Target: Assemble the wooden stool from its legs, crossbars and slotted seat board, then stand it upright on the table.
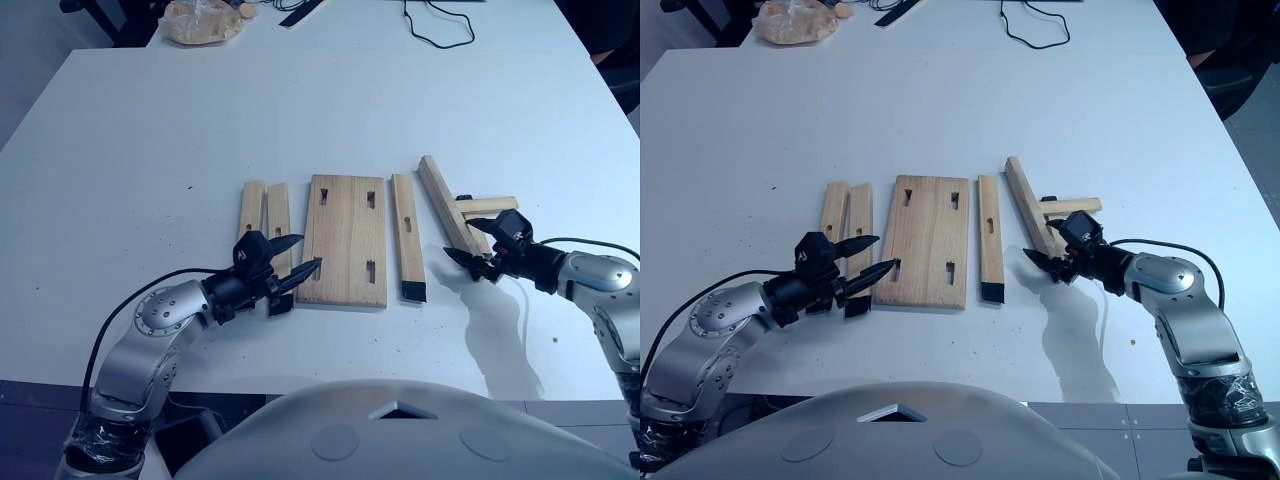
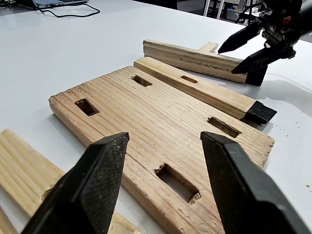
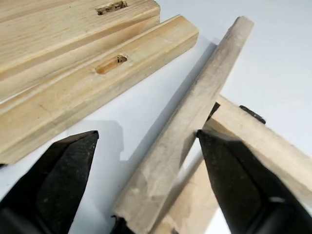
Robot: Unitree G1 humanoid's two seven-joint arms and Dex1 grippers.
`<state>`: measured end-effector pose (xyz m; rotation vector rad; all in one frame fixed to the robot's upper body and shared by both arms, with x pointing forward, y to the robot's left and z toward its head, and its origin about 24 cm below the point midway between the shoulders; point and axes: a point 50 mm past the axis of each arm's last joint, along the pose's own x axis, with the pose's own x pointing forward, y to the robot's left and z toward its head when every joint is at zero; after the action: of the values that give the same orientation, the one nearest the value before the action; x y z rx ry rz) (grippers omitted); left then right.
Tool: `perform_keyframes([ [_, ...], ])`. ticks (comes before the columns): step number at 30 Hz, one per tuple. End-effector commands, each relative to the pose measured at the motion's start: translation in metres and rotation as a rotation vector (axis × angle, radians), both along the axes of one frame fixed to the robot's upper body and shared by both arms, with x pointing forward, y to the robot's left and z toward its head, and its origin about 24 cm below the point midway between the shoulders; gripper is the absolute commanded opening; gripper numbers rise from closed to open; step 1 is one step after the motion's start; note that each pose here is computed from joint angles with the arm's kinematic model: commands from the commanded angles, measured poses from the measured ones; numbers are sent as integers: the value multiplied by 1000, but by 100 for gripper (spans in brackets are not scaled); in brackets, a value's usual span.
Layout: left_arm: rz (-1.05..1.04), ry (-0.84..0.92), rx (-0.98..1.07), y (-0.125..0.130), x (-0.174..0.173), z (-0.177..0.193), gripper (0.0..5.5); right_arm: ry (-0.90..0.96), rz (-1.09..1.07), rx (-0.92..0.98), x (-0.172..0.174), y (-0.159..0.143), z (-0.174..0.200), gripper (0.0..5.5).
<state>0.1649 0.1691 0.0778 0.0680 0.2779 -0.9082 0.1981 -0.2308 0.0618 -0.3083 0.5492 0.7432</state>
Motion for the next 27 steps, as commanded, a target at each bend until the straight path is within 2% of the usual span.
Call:
perform_keyframes([
  [1,4,-11,21,0,2,0,272,49,-48,-1,-1,2,-15,350],
  [8,-3,-12,27,2,4,1,272,50,-95,5,-3,3,-22,237],
  [17,49,-60,-41,3,16,15,272,-106,-103,16,10,12,-7,113],
  [23,167,-88,-184,-5,40,39,272,-348,-137,29,33,22,20,105],
  [27,191,-43,-376,-20,53,56,272,-622,-136,55,48,32,52,105],
])
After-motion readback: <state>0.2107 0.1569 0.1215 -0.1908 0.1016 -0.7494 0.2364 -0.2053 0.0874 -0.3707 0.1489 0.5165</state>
